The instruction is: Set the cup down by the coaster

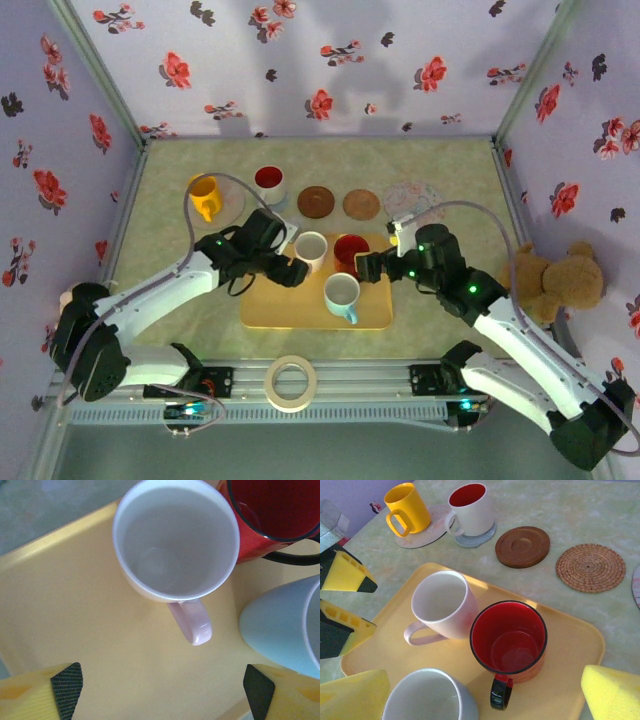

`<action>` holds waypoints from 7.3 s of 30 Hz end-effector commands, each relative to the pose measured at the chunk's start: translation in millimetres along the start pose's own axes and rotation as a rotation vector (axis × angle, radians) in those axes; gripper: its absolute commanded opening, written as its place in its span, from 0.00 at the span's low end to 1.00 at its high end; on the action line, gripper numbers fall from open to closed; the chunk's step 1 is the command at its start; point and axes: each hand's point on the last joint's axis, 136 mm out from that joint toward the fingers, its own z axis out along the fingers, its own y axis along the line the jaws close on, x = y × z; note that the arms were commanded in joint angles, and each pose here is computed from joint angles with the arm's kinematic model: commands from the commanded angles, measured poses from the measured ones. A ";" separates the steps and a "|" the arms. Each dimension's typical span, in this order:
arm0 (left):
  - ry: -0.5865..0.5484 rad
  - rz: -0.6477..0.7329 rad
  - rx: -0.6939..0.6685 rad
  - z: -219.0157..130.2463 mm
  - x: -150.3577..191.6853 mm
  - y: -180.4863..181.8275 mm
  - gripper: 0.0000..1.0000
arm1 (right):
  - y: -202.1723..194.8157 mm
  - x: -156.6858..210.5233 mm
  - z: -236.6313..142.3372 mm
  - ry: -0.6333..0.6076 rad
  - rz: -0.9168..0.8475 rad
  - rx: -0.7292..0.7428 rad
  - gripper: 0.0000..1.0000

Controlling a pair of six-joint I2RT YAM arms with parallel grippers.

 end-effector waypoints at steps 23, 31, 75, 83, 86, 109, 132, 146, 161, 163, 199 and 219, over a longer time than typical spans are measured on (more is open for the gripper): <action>0.129 -0.011 0.051 42.0 6.4 -21.1 0.73 | 2.8 17.5 9.6 0.049 0.041 -0.034 0.99; 0.167 -0.017 0.042 51.2 7.6 -21.8 0.70 | 0.9 17.7 8.7 0.051 0.035 -0.021 0.99; 0.224 0.002 -0.024 85.4 4.3 -13.6 0.38 | -0.4 16.9 27.2 0.101 0.012 -0.016 0.99; 0.225 0.014 -0.039 83.4 3.2 -11.1 0.33 | 1.5 16.3 29.9 0.110 0.002 -0.027 0.99; 0.226 0.022 -0.049 81.4 2.8 -9.5 0.29 | 2.2 15.9 32.1 0.123 -0.010 -0.030 0.99; 0.189 0.012 -0.098 79.4 -2.0 0.6 0.00 | 2.3 14.3 36.4 0.122 -0.020 -0.034 0.99; 0.010 -0.048 -0.153 36.8 -50.3 26.3 0.00 | 1.2 -12.2 36.7 0.011 -0.017 -0.014 0.99; -0.109 -0.063 -0.148 19.4 -98.0 41.6 0.00 | 1.5 -39.4 43.2 -0.052 0.000 -0.001 0.99; -0.134 -0.024 -0.104 55.4 -144.9 50.8 0.00 | -12.7 -60.8 61.6 -0.103 0.043 0.073 0.99; -0.131 -0.020 -0.094 62.4 -149.5 50.3 0.00 | -13.7 -63.2 66.0 -0.100 0.043 0.078 0.99; 0.003 0.030 -0.123 136.2 -169.0 85.1 0.00 | -61.4 -54.1 98.4 -0.031 0.113 0.146 0.99; 0.040 0.054 -0.161 142.9 -161.5 94.3 0.14 | -62.6 -50.1 100.4 -0.013 0.102 0.141 0.99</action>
